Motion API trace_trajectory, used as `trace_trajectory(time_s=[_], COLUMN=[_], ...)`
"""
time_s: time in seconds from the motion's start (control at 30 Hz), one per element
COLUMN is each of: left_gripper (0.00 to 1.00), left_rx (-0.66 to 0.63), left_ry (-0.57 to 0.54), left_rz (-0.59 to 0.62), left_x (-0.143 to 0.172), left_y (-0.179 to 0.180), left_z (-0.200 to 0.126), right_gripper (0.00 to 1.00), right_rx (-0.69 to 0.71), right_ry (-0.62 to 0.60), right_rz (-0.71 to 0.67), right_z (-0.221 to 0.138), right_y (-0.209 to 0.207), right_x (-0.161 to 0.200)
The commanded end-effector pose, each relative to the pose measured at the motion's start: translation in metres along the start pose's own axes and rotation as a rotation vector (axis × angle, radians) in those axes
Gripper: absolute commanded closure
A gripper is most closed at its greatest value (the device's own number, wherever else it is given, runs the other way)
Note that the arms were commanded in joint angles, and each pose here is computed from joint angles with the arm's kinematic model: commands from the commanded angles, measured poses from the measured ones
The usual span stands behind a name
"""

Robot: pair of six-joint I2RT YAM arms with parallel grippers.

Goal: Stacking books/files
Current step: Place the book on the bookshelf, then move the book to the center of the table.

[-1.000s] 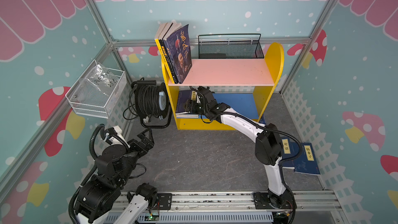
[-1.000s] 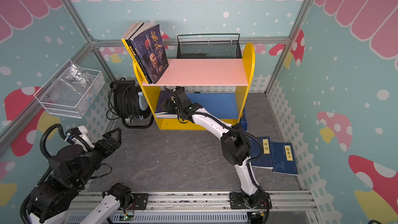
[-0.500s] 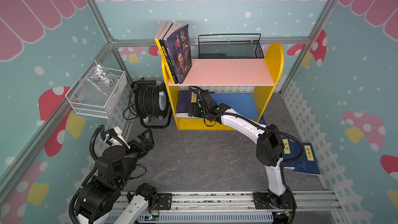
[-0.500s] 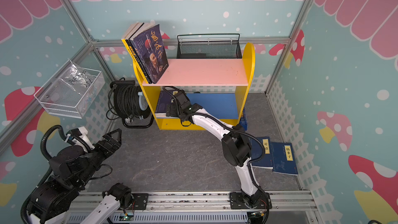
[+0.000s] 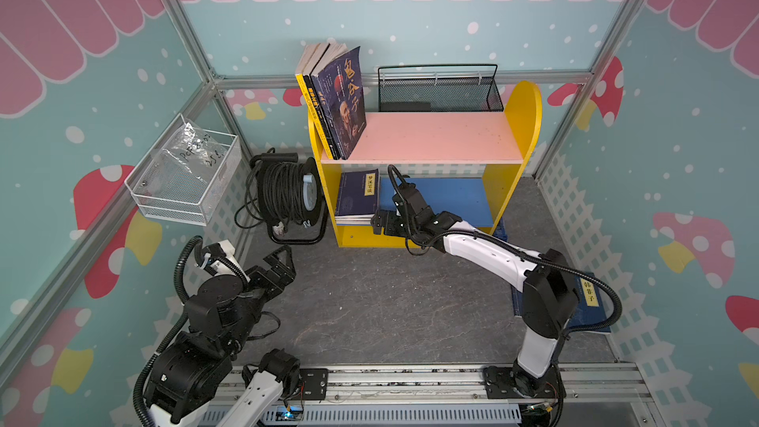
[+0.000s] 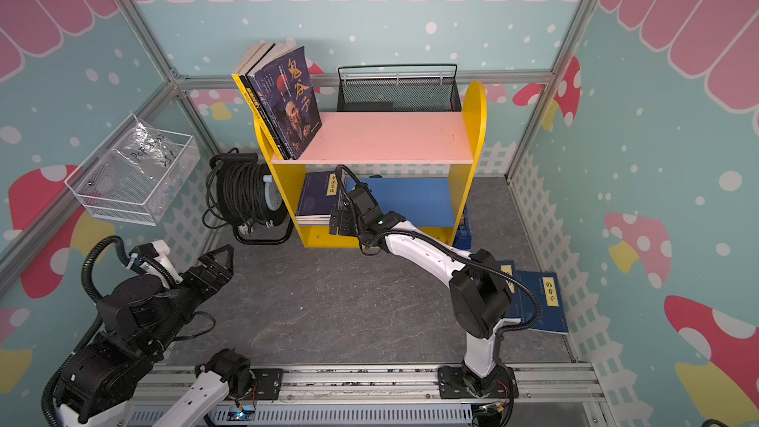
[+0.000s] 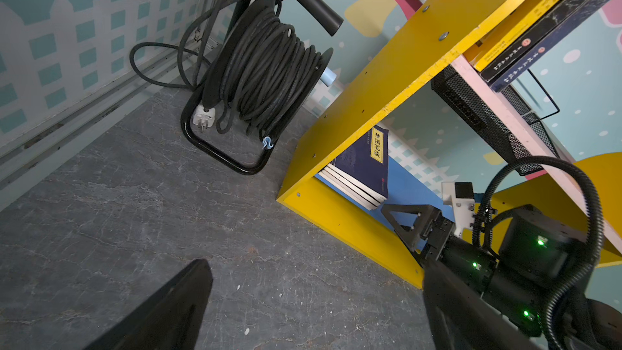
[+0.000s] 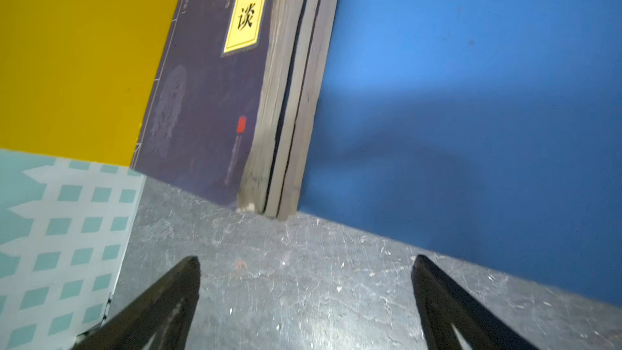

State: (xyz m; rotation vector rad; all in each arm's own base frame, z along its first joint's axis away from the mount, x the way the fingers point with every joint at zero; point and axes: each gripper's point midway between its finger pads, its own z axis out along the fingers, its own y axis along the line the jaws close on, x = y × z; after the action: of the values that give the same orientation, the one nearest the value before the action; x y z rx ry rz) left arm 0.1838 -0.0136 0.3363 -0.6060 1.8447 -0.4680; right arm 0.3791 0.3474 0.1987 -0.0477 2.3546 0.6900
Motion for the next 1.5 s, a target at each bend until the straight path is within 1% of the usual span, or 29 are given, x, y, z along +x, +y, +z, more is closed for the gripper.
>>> trace_trajectory(time_s=[0.0,0.1,0.17,0.2,0.3,0.37,0.43,0.5,0.6,0.67,0.8,0.87,0.9,1.0,1.1,1.2,1.3,1.4,1.47], left_gripper=[0.01,0.01,0.01,0.01,0.01,0.0,0.01,0.01,0.01,0.01,0.01,0.01,0.01,0.01,0.01,0.01,0.01,0.01,0.01], left_rx=[0.033,0.055,0.083,0.107,0.233,0.32,0.364,0.375,0.391,0.387,0.395,0.421,0.426,0.427,0.436,0.413,0.401,0.389,0.377], left_ry=[0.014,0.052,0.095,0.122,0.229,0.29,0.316,0.324,0.359,0.38,0.438,0.494,0.513,0.565,0.609,0.583,0.546,0.508,0.495], left_rz=[0.003,0.01,0.014,0.019,0.022,0.0,-0.021,-0.028,-0.001,0.044,0.182,0.251,0.282,0.363,0.399,0.424,0.422,0.414,0.402], left_x=[-0.001,0.006,0.014,0.018,0.038,0.053,0.062,0.067,0.081,0.093,0.124,0.149,0.16,0.194,0.218,0.223,0.215,0.204,0.2], left_y=[-0.01,-0.018,-0.026,-0.032,-0.06,-0.077,-0.085,-0.088,-0.098,-0.103,-0.118,-0.131,-0.134,-0.144,-0.154,-0.157,-0.157,-0.153,-0.147], left_z=[0.003,0.011,0.019,0.023,0.035,0.043,0.05,0.055,0.057,0.06,0.066,0.068,0.069,0.073,0.073,0.074,0.074,0.072,0.071], right_gripper=[0.0,0.0,0.0,0.0,0.0,0.0,0.01,0.01,0.0,0.0,0.01,0.0,0.0,0.0,0.01,0.0,0.0,0.0,0.0], right_rx=[-0.083,-0.065,-0.037,-0.016,0.082,0.154,0.223,0.313,0.456,0.514,0.633,0.691,0.698,0.746,0.86,0.894,0.937,0.976,0.962], right_ry=[-0.055,-0.039,-0.054,-0.066,-0.127,-0.154,-0.15,-0.162,-0.199,-0.205,-0.176,-0.176,-0.182,-0.237,-0.266,-0.25,-0.244,-0.22,-0.187], right_rz=[0.028,0.064,0.093,0.103,0.137,0.172,0.226,0.269,0.324,0.366,0.455,0.481,0.494,0.512,0.523,0.635,0.709,0.735,0.708], right_z=[-0.023,-0.039,-0.055,-0.063,-0.092,-0.107,-0.116,-0.127,-0.15,-0.161,-0.173,-0.178,-0.178,-0.192,-0.216,-0.228,-0.24,-0.248,-0.241], right_y=[0.013,-0.002,-0.016,-0.023,-0.053,-0.082,-0.117,-0.155,-0.21,-0.245,-0.308,-0.336,-0.346,-0.371,-0.403,-0.44,-0.467,-0.488,-0.494], right_x=[-0.004,0.016,0.022,0.023,0.024,0.027,0.035,0.042,0.049,0.053,0.063,0.067,0.068,0.056,0.045,0.054,0.066,0.079,0.082])
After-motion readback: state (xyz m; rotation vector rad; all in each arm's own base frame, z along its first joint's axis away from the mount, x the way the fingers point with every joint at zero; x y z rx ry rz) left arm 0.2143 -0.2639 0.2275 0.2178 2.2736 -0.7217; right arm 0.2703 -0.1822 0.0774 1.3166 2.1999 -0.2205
